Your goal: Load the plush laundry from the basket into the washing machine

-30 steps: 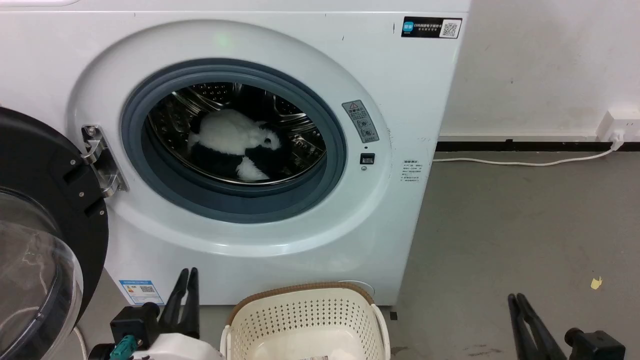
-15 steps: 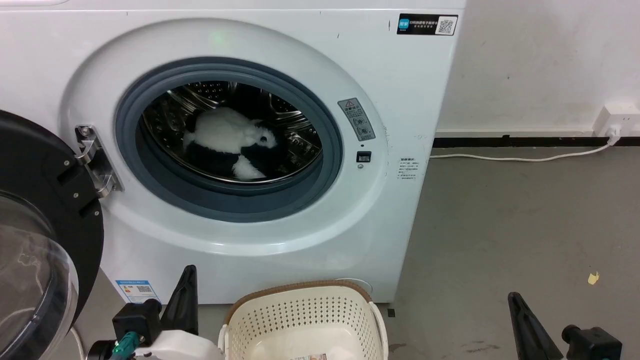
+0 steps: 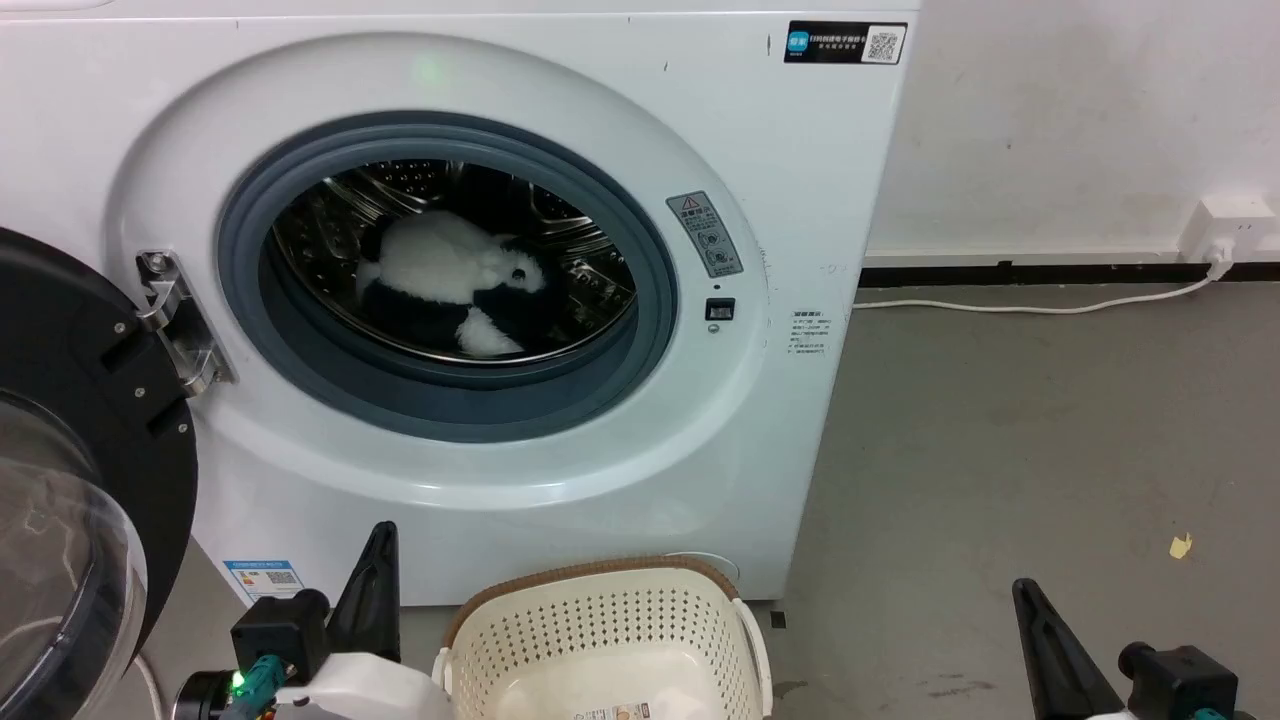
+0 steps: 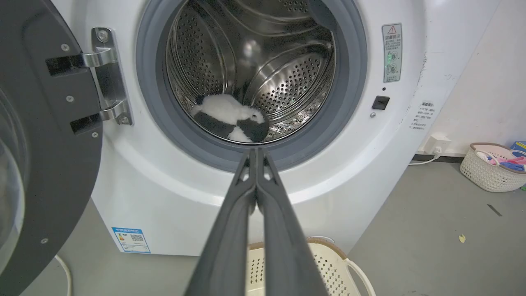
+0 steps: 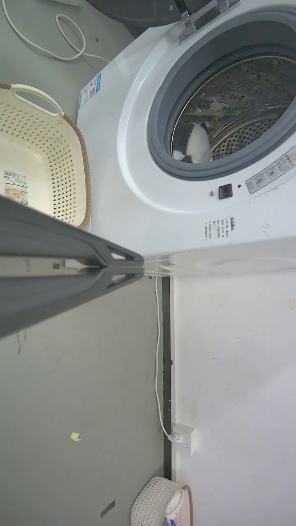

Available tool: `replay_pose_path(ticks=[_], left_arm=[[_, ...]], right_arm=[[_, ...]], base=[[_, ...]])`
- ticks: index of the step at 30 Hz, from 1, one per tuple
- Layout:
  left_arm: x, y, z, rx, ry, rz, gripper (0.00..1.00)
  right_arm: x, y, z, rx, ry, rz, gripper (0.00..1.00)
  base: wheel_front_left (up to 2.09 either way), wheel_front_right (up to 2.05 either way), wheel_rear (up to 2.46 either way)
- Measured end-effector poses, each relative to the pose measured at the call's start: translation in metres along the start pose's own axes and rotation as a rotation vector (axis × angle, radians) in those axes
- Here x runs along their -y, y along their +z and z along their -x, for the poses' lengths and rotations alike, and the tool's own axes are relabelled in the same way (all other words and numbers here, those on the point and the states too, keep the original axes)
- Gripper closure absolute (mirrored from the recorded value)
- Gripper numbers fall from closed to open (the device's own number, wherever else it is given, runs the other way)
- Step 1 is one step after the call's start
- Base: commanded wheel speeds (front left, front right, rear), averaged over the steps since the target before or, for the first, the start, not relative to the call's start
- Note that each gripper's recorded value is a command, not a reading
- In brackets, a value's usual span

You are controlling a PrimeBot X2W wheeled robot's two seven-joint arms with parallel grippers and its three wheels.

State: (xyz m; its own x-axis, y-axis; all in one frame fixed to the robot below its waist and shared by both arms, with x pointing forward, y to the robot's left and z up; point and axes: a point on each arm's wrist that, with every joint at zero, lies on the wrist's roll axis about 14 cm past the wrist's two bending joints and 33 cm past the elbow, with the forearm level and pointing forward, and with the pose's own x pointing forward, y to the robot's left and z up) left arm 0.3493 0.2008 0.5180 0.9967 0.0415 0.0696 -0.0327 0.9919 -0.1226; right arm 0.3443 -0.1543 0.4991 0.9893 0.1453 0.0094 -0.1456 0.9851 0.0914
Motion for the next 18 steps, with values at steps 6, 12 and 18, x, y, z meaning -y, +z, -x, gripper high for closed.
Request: replay_pose_path(ticks=[6, 12, 18], left_arm=[[0.0024, 0.0007, -0.0019, -0.004, -0.006, -0.010, 1.00], [0.0041, 0.0012, -0.0037, -0.008, -0.013, -0.018, 1.00], [0.0059, 0.0023, -0.0056, -0.008, -0.014, -0.028, 1.00]], right_arm=[[0.0001, 0.0027, -0.0027, 0.002, 0.001, 0.009, 1.00], [0.0007, 0.0027, -0.0030, -0.003, -0.001, 0.013, 1.00], [0.0010, 0.0043, -0.0046, -0.004, -0.001, 0.021, 1.00]], base=[[0.00, 0.00, 0.00], [0.00, 0.00, 0.00], [0.00, 0.00, 0.00]])
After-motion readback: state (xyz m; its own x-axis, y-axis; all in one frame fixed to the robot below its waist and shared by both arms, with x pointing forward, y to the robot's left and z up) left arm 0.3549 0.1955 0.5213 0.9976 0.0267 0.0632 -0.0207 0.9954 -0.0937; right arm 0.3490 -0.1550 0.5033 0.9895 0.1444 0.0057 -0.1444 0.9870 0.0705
